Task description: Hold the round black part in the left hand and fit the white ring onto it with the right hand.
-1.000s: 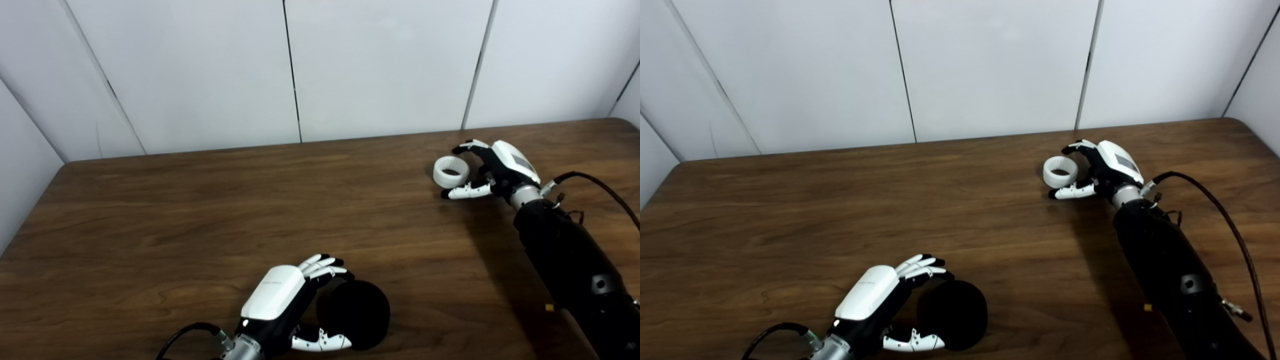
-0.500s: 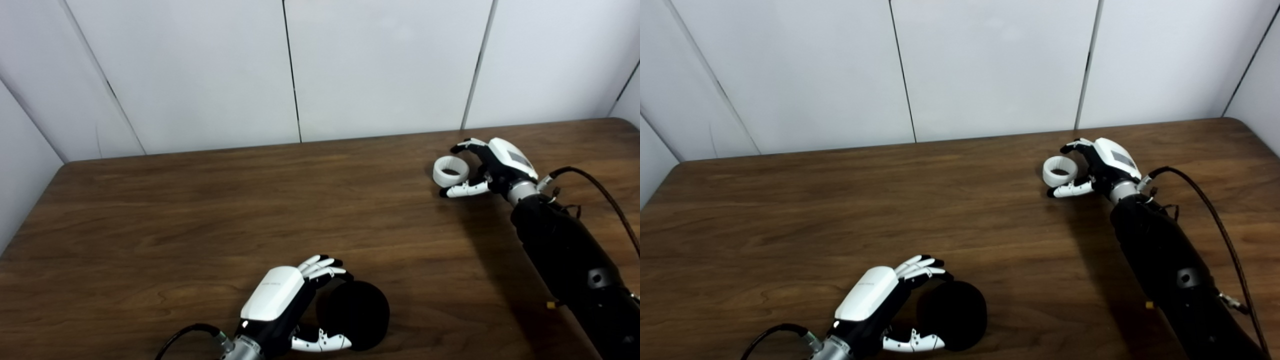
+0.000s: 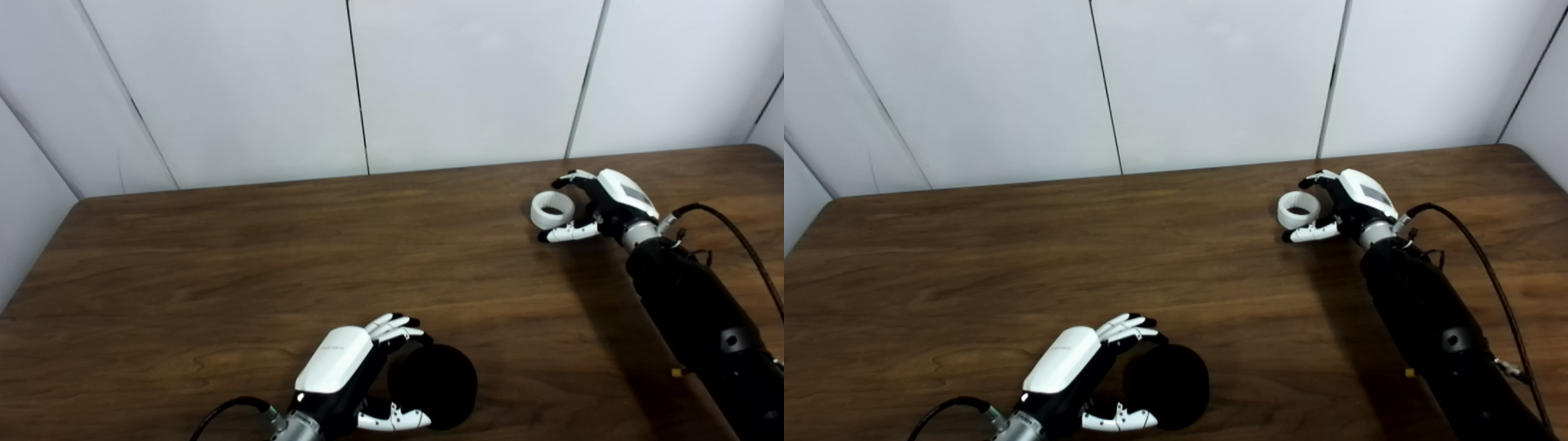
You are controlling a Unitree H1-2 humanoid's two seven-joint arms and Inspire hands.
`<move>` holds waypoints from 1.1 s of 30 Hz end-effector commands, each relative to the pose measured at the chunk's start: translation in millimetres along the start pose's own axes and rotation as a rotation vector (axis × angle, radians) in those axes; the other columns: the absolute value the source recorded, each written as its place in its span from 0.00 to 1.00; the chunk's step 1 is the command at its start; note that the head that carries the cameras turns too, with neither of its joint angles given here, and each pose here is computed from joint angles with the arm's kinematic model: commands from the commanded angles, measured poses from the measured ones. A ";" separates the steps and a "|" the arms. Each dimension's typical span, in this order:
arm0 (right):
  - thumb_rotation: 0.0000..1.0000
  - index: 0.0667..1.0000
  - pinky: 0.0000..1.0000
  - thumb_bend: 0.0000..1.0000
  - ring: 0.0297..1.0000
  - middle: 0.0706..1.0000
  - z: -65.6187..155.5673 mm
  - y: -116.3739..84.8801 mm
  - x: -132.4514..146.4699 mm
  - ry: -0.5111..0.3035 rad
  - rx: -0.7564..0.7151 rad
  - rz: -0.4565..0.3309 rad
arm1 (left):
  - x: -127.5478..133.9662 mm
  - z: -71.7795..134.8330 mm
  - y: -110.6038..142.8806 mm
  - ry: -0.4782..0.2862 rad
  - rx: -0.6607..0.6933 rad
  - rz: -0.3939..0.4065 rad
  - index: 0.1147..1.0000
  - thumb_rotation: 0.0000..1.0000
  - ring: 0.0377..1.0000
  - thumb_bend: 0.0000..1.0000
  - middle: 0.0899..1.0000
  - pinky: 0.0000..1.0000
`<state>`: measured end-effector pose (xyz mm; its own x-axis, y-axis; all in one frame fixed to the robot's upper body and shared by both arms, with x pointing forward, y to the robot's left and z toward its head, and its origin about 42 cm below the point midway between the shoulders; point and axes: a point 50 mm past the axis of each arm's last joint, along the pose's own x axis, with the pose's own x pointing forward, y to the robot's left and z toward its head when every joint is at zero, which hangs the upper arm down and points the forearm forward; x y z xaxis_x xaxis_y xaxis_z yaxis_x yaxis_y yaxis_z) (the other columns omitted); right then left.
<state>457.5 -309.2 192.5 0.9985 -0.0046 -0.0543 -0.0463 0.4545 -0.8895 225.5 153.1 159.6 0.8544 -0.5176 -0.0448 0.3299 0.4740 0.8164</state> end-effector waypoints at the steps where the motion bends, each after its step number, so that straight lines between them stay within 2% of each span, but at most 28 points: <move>1: 0.31 0.78 0.83 0.83 0.94 0.93 11.9 -25.4 9.3 -0.030 -0.028 -0.040 | -1.8 -7.0 -8.0 0.037 0.036 -0.055 0.72 0.41 0.94 0.90 0.89 0.83; 9: 0.29 0.74 0.82 0.83 0.94 0.92 13.2 -25.9 11.1 -0.039 -0.031 -0.058 | -0.8 -5.7 -8.7 0.035 0.033 -0.058 0.72 0.42 0.94 0.89 0.90 0.82; 16: 0.24 0.65 0.78 0.80 0.92 0.89 13.4 -22.3 11.1 -0.055 -0.019 -0.098 | -1.0 -4.4 -8.7 0.038 0.031 -0.063 0.73 0.42 0.95 0.90 0.90 0.82; 33: 0.17 0.58 0.75 0.78 0.88 0.85 10.8 -18.1 8.5 -0.079 -0.006 -0.160 | -0.5 -2.2 -9.0 0.034 0.035 -0.071 0.73 0.43 0.96 0.89 0.90 0.84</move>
<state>457.0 -310.8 188.0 0.9994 -0.0268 0.0206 0.0304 0.4461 -0.8944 224.3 146.9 158.7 0.8496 -0.5246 -0.0539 0.3429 0.4718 0.8123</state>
